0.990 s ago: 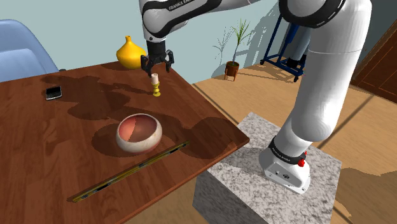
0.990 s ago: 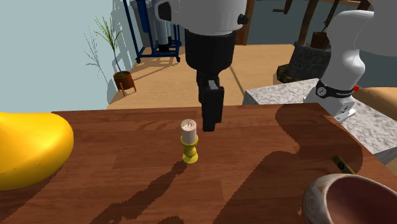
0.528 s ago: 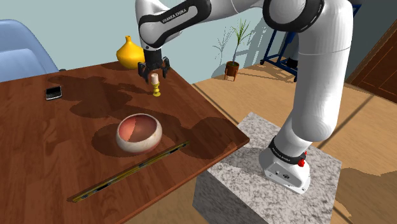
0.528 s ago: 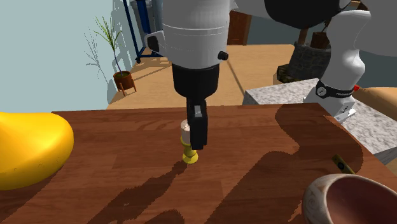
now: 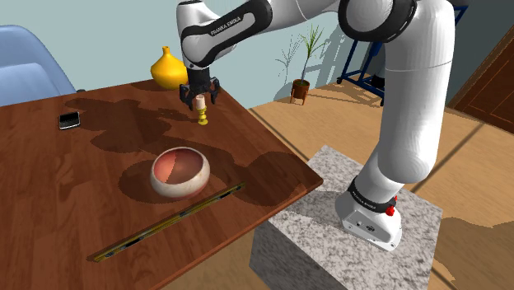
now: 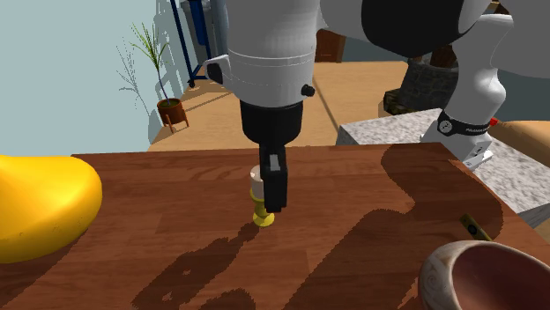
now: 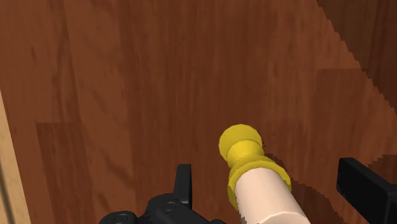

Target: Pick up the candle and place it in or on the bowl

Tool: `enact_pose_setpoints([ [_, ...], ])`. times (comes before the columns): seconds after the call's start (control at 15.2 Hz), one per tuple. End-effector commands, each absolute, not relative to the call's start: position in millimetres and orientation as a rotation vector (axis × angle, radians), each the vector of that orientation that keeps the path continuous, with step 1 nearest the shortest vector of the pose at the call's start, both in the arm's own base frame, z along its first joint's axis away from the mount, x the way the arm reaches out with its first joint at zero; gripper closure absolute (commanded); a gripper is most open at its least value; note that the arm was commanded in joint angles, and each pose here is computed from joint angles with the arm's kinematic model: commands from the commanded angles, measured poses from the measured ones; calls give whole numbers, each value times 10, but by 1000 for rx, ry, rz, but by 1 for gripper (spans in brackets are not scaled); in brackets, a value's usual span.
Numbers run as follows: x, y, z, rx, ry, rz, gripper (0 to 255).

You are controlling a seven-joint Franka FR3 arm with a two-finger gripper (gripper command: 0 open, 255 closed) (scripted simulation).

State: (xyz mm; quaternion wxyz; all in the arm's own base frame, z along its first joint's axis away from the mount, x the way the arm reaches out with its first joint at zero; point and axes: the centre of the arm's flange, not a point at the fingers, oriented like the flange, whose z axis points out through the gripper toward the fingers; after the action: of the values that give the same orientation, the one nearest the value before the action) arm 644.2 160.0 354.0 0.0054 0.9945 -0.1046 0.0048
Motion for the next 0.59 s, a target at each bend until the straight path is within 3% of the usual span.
enact_pose_setpoints([
  [0.0,6442,1600,3540,3114,-328,15,0],
  [0.07,6442,1600,3540,3114,-328,15,255],
  [0.53,6442,1600,3541,3113,-327,15,255],
])
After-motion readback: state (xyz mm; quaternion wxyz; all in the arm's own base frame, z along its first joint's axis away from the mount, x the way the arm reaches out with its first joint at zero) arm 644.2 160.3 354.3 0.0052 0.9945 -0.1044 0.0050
